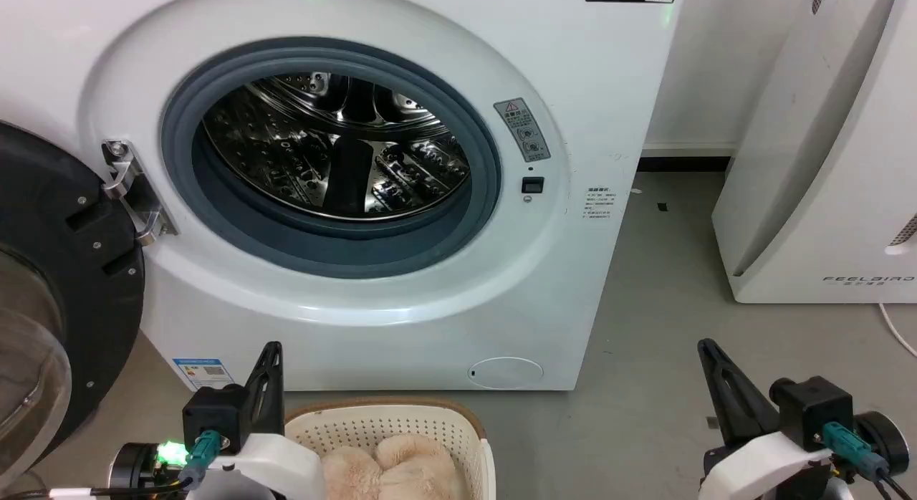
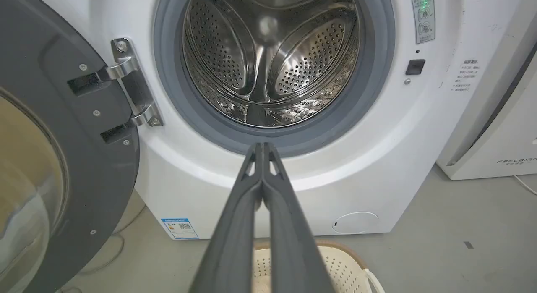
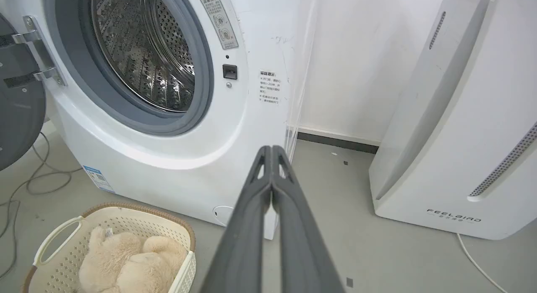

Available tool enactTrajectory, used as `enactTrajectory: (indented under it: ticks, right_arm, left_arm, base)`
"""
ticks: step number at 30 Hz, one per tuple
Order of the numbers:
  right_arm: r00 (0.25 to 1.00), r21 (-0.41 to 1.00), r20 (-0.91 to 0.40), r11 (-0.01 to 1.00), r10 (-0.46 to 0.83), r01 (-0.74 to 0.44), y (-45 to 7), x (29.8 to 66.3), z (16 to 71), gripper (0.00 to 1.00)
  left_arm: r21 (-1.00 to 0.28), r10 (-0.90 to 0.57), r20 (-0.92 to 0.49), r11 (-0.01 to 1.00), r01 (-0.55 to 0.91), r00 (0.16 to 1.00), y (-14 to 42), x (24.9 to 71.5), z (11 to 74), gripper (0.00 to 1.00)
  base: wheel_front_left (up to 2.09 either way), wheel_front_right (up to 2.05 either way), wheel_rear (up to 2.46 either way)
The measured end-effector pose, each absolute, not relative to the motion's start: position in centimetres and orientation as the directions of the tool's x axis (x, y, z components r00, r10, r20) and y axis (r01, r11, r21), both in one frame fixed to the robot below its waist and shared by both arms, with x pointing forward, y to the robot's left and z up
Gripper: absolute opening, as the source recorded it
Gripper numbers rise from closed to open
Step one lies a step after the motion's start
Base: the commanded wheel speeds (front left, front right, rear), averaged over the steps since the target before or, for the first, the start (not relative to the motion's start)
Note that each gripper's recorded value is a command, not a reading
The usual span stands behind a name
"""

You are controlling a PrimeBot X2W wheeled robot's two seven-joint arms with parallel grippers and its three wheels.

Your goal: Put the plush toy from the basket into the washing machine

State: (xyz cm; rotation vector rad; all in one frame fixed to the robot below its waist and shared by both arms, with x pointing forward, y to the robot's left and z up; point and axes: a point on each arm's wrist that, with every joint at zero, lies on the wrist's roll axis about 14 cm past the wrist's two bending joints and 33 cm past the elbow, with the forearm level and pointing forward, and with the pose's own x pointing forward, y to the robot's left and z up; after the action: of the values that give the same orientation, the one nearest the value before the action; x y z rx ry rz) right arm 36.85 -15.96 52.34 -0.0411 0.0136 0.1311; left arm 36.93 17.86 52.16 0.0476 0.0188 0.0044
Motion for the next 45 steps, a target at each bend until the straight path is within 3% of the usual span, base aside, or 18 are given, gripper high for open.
enactTrajectory:
  ticks: [26,27,28,29,30,31,45]
  right_arm:
    - [0.991,-0.040,-0.016,0.991,0.130,-0.131,-15.98,36.85,52.34,0.00]
    - [0.991,-0.039,-0.016,0.991,0.130,-0.131,-15.97,36.84,52.33,1.00]
    - [0.991,-0.039,-0.017,0.991,0.131,-0.131,-15.96,36.84,52.32,1.00]
    - [0.991,-0.039,-0.017,0.991,0.130,-0.131,-15.97,36.84,52.32,0.00]
    - [0.991,-0.039,-0.017,0.991,0.131,-0.131,-15.96,36.84,52.32,0.00]
    - [0.991,-0.039,-0.017,0.991,0.131,-0.131,-15.96,36.84,52.31,1.00]
    - [0.993,-0.027,-0.011,0.993,0.114,-0.114,-16.56,37.03,52.06,1.00]
  left_arm:
    - [0.048,0.004,-0.019,0.999,-0.004,1.000,17.85,36.94,52.16,0.00]
    - [0.047,0.005,-0.020,0.999,-0.004,1.000,17.86,36.92,52.13,1.00]
    - [0.047,0.005,-0.020,0.999,-0.004,1.000,17.85,36.92,52.11,1.00]
    - [0.047,0.005,-0.020,0.999,-0.004,1.000,17.84,36.91,52.11,0.00]
    - [0.047,0.006,-0.020,0.999,-0.005,1.000,17.86,36.91,52.11,0.00]
    - [0.047,0.005,-0.020,0.999,-0.004,1.000,17.84,36.92,52.10,1.00]
    - [0.019,-0.013,-0.034,1.000,0.013,0.999,17.24,37.10,51.26,1.00]
  base:
    - [0.00,0.00,0.00]
    - [0.00,0.00,0.00]
    - [0.00,0.00,0.00]
    - [0.00,0.00,0.00]
    - [0.00,0.00,0.00]
    - [0.00,0.00,0.00]
    - [0.00,0.00,0.00]
